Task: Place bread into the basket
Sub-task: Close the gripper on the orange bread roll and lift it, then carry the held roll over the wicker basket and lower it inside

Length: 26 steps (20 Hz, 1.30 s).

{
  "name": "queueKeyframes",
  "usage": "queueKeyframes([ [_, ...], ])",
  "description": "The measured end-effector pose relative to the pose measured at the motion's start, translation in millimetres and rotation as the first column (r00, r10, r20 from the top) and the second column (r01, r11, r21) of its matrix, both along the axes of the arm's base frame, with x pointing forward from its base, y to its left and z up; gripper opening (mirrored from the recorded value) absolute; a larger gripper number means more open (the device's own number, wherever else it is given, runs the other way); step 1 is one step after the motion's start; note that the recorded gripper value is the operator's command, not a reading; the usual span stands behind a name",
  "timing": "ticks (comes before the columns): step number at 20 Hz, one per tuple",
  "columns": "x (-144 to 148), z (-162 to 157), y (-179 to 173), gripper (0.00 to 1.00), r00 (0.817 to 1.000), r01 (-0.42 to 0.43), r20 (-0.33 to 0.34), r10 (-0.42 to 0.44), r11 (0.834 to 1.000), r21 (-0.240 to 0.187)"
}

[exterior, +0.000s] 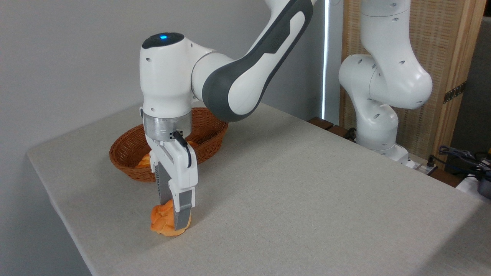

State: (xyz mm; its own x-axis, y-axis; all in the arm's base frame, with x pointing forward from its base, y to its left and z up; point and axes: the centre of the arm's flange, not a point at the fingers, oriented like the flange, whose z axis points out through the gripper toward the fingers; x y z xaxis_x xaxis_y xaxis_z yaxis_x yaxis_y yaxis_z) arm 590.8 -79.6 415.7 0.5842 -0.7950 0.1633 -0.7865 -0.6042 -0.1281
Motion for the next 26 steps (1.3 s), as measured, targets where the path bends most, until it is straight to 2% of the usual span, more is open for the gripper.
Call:
queueKeyframes([
  [1, 0.5, -1.3, -1.1, 0.43, 1.0, 0.002, 0.001, -0.002, 1.0, -0.001],
  [16, 1.3, -0.6, -3.1, 0.43, 1.0, 0.003, 0.002, -0.003, 1.0, -0.004],
  [19, -2.8, 16.5, -4.1, 0.43, 1.0, -0.018, -0.017, 0.018, 0.999, -0.039],
  [22, -7.6, 51.3, -6.5, 0.43, 0.998, -0.028, -0.055, 0.025, 0.997, -0.069],
  [26, -20.6, 96.0, -27.7, 0.43, 0.992, -0.018, -0.125, 0.0, 0.989, -0.145],
])
